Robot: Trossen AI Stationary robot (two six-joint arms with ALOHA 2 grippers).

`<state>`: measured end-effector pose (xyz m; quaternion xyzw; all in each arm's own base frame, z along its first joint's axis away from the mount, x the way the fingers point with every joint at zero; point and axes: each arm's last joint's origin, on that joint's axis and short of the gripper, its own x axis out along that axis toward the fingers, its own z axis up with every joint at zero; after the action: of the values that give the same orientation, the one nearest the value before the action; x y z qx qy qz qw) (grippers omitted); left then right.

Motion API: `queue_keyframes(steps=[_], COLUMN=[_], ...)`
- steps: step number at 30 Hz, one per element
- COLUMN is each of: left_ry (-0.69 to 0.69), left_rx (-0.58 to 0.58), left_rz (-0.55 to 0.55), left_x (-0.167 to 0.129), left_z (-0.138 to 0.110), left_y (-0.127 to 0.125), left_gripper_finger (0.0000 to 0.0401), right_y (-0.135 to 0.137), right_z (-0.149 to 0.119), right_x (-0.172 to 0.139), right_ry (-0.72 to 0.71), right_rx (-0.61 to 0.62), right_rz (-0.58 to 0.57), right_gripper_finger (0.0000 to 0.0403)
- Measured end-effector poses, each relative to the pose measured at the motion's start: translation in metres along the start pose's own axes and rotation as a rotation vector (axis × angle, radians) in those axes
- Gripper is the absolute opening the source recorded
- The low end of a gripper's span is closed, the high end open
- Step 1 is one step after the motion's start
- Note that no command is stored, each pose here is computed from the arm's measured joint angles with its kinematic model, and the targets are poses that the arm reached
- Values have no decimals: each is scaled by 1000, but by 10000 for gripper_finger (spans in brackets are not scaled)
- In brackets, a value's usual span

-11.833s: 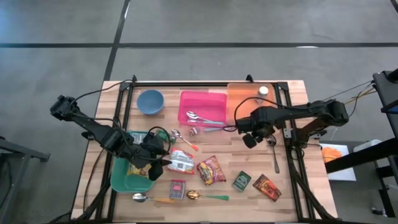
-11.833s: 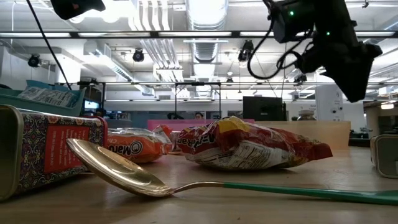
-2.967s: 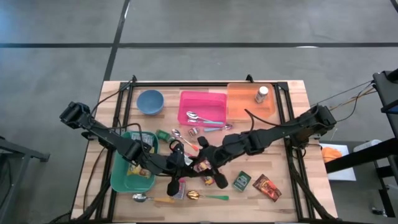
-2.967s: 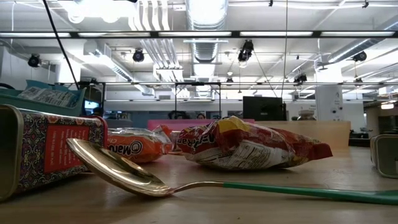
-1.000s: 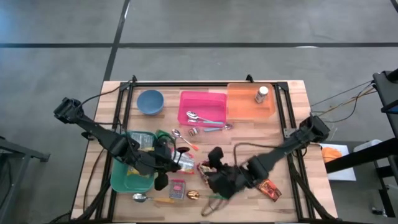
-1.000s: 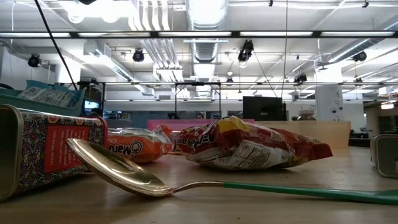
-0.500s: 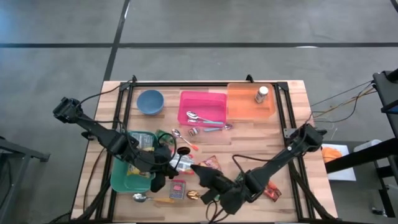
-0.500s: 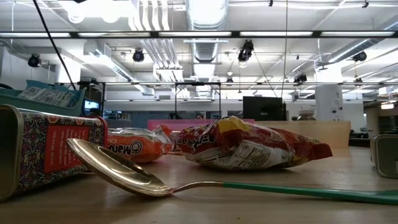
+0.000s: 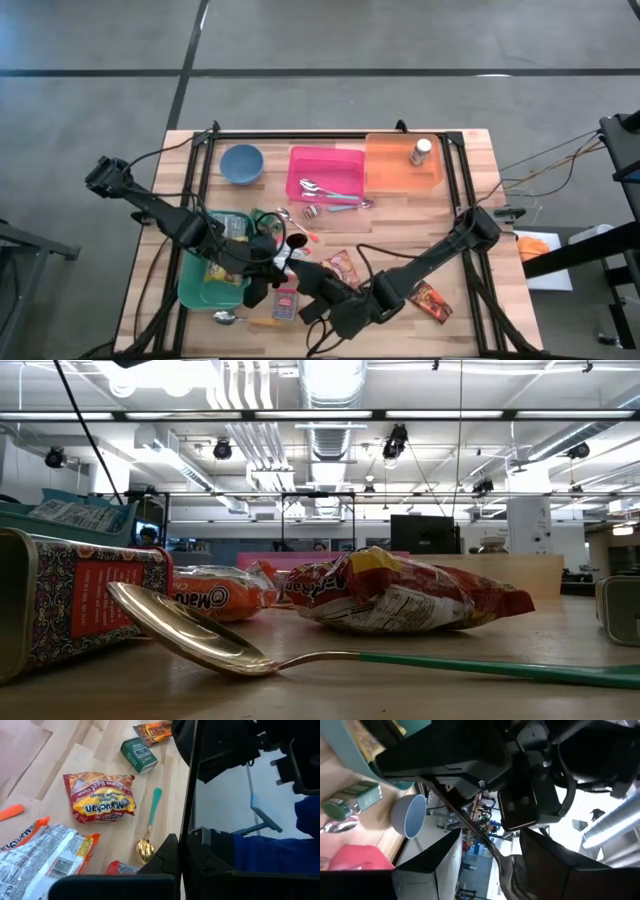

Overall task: Pick & Place Food Item
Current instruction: Put the black spoon into the pink bin

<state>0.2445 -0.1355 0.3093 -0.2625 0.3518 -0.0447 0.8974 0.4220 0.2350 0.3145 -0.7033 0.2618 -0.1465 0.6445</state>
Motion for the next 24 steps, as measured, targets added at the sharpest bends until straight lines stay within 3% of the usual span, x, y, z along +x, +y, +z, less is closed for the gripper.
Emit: queue_keyframes(steps=[11, 17, 20, 24], left_ry=[43, 71, 81, 88], left_rx=[-26, -48, -48, -50], left_rz=[-77, -101, -111, -113], left_x=[0, 0, 0, 0], left_z=[0, -1, -1, -2], left_y=[-4, -4, -5, -5], left_gripper_finger=[0, 0, 0, 0], right_y=[5, 5, 5, 4], right_z=[2, -1, -2, -3], right_x=[9, 16, 18, 19], right_ry=[1, 8, 0, 1], right_rx=[-126, -130, -126, -124], right_rz=[48, 52, 54, 53], right_gripper_finger=[196, 189, 156, 79])
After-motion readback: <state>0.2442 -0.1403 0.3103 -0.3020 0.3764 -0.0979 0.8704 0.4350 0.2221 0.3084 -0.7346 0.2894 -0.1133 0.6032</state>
